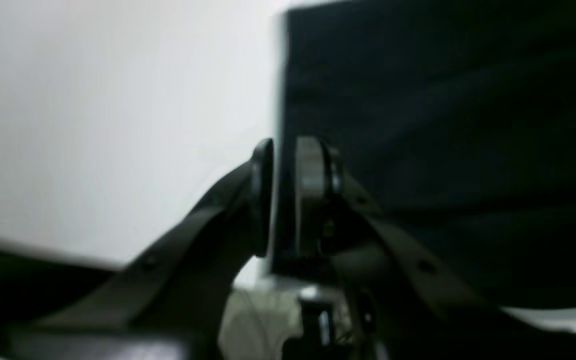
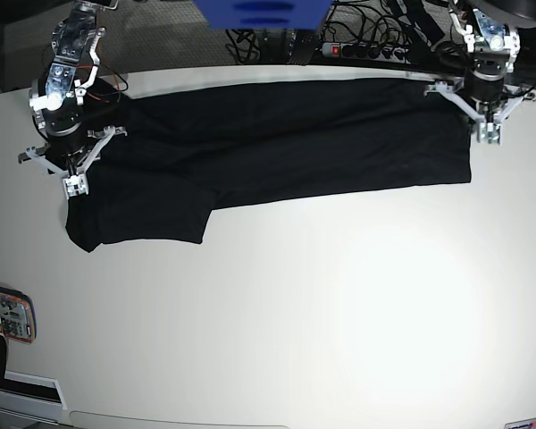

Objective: Fold the T-shirt properly
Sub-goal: 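Move the right gripper along the strip and grasp its folded end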

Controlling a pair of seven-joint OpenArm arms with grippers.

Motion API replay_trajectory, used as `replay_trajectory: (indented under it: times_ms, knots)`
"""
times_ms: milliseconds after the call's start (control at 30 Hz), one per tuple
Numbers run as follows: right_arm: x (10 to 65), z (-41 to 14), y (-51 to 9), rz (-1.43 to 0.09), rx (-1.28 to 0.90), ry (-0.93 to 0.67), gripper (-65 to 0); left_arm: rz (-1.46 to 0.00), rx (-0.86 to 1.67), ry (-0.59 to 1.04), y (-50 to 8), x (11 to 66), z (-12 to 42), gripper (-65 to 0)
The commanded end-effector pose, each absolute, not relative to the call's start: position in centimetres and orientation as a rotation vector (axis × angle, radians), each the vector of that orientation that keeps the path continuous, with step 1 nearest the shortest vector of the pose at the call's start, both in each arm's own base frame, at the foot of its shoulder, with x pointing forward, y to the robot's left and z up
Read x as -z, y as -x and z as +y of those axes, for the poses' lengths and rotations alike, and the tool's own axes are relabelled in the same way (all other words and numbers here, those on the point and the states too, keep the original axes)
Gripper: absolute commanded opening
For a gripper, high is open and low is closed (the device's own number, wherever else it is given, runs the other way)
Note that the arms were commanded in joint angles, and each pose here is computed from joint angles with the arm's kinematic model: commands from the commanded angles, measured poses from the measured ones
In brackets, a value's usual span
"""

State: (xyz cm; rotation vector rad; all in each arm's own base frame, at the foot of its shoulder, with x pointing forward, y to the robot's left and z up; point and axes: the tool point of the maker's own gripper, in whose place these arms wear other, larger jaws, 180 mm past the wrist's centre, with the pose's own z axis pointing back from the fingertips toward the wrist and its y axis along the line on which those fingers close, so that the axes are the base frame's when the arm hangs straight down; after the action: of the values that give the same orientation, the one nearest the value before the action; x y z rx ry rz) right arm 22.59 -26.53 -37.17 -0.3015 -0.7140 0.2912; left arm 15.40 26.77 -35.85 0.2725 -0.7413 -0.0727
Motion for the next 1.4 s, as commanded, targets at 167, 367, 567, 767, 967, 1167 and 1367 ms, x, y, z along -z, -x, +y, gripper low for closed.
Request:
replay_trajectory:
  times_ms: [167,367,567,767,967,1167,1367]
  knots:
    - [34.2,-26.7,-26.0,-0.827,-0.285,0.326,-49.3,-0.835,0.118,-0.213,-18.6,34.8,23.6,-55.9]
    - [31.6,-26.2,-29.7,-0.929,-0.281,0.332,-48.8,-0.858,0.141,-0.173,-19.6,34.7,22.0,-55.9]
    - [31.0,-22.6,-32.4,-0.944,-0.356,0.278,-48.7,-0.860,0.141,-0.173,-19.7,34.7,22.0,-55.9]
    - [30.8,-19.1,-36.3,-0.901,-0.438,0.237,-48.7,-0.856,0.140,-0.174,-19.5,34.7,22.0,-55.9]
    - [35.2,-15.1,-36.1,-0.782,-0.553,0.157,-48.7,-0.853,0.139,-0.176,-19.4,34.8,22.1,-55.9]
    - [38.2,-12.1,-35.0,-0.706,-0.640,0.098,-48.6,-0.852,0.140,-0.174,-19.4,34.8,22.0,-55.9]
    - [40.7,-11.8,-33.9,-0.630,-0.650,0.073,-48.6,-0.849,0.150,-0.178,-19.4,34.8,22.1,-55.9]
